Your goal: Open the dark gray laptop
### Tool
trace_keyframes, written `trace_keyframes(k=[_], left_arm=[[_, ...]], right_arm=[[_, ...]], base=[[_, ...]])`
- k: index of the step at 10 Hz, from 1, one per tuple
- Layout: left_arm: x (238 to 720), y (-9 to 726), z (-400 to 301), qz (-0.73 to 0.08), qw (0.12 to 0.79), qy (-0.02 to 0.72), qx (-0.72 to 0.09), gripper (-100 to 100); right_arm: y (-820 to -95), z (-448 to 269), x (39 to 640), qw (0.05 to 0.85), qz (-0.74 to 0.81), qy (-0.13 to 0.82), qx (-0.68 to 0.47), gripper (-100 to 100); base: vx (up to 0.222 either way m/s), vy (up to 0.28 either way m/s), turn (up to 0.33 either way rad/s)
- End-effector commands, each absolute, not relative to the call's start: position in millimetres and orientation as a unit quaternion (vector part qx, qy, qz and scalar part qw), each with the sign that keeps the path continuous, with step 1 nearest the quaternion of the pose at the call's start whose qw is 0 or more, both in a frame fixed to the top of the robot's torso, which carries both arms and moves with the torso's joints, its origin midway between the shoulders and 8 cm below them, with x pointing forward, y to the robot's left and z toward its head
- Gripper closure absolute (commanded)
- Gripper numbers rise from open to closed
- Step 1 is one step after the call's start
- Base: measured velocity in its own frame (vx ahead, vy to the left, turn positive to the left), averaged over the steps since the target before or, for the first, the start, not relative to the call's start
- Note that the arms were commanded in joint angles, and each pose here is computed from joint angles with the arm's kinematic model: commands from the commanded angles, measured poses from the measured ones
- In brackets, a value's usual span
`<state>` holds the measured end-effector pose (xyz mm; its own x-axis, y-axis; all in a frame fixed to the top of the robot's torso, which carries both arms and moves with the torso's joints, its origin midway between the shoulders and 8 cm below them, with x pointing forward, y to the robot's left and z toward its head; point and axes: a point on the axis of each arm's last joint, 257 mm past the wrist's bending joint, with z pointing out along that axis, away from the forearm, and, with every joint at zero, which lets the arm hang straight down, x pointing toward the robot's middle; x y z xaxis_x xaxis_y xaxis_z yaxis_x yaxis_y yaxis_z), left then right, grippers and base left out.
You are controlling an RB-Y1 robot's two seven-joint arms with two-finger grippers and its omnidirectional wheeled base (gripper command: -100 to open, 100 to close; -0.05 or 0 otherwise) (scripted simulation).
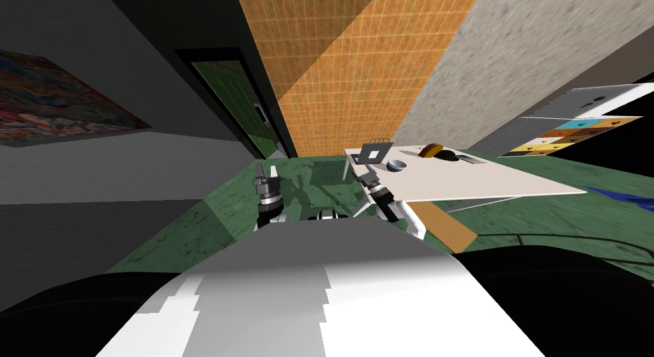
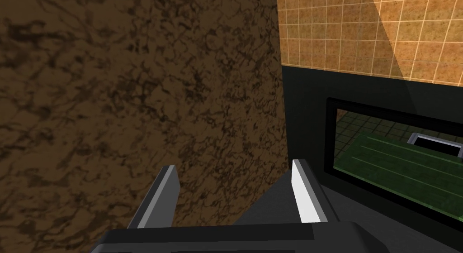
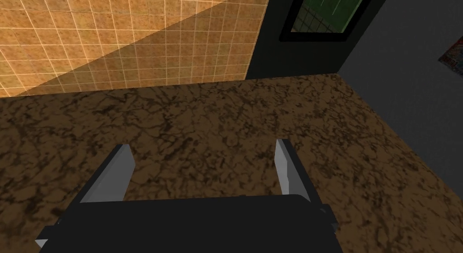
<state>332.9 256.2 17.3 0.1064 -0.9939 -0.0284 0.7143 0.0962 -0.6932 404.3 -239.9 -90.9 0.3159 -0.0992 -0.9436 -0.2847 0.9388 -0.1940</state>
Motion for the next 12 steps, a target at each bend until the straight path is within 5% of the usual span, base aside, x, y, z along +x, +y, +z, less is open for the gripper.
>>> trace_keyframes(k=[1,12], left_arm=[[333,256,17,-0.616,0.693,0.260,-0.269,0],[333,256,17,-0.616,0.693,0.260,-0.269,0]], right_arm=[[-281,-110,418,0.774,-0.038,0.602,-0.194,-100],[-431,-113,434,0.681,-0.308,0.618,-0.245,-100]], base=[[0.268,0.067,0.016],[0.183,0.016,0.025]])
